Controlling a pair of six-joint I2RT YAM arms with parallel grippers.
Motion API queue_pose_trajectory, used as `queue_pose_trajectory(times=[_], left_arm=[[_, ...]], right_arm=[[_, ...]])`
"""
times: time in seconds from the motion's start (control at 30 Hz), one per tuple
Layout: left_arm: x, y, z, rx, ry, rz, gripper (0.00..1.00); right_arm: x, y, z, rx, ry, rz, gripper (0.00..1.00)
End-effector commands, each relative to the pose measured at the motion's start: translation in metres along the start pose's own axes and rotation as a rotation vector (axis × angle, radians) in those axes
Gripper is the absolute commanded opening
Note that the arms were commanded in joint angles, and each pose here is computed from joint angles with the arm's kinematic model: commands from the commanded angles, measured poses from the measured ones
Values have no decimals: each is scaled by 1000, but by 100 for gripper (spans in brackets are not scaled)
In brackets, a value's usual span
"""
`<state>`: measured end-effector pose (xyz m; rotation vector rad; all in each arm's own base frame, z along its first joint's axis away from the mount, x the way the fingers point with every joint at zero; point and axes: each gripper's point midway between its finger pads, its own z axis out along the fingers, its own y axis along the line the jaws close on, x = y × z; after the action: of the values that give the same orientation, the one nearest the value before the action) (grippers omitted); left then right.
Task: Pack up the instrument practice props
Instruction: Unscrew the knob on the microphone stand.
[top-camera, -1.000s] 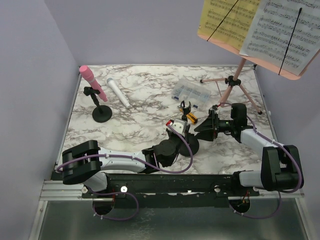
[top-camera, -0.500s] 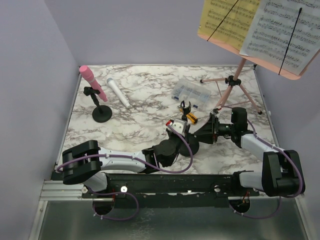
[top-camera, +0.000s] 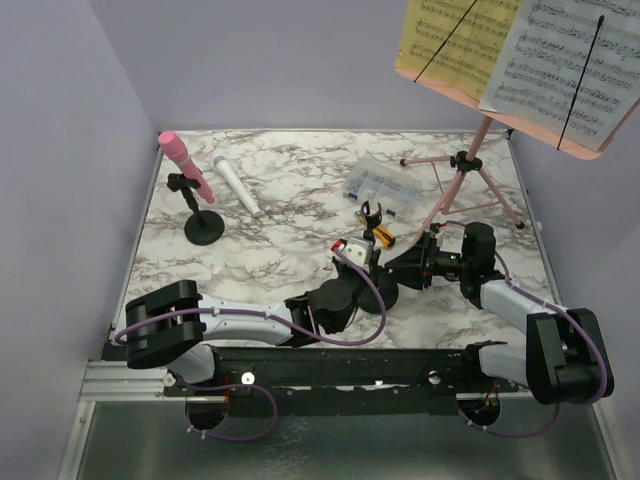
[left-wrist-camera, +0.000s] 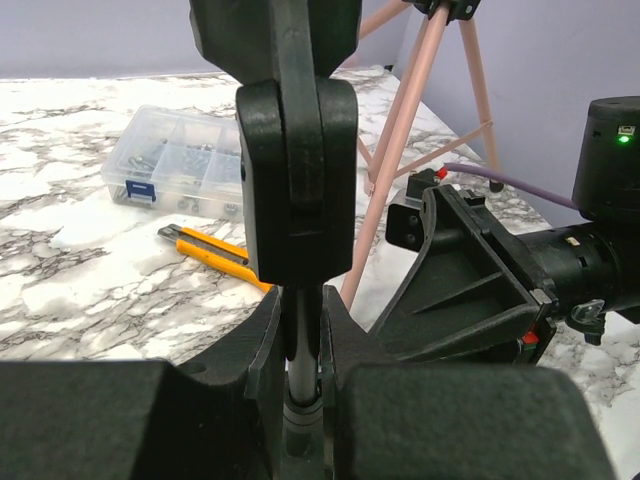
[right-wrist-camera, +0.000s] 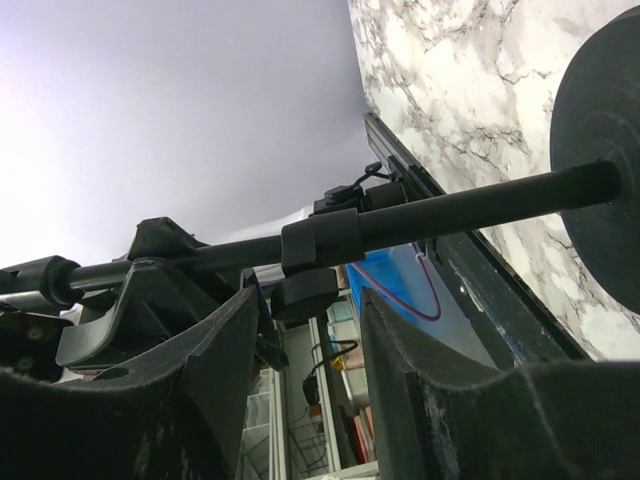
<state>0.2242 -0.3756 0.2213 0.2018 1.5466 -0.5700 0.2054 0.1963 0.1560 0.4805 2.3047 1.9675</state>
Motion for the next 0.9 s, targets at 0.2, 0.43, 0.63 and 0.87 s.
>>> queue_pose_trajectory(times=[0.2, 0.43, 0.63, 0.87], left_arm=[[-5, -4, 2, -6, -14, -67, 0], [-3, -4, 3, -7, -12, -65, 0], [-2, -4, 3, -8, -10, -66, 0], [-2, -4, 3, -6, -10, -68, 0]], right_arm=[[-10, 5, 7, 4, -36, 39, 47], [-9, 4, 6, 4, -40, 29, 32], [-9, 3, 7, 6, -44, 10, 25], [-10, 5, 6, 1, -52, -56, 16]])
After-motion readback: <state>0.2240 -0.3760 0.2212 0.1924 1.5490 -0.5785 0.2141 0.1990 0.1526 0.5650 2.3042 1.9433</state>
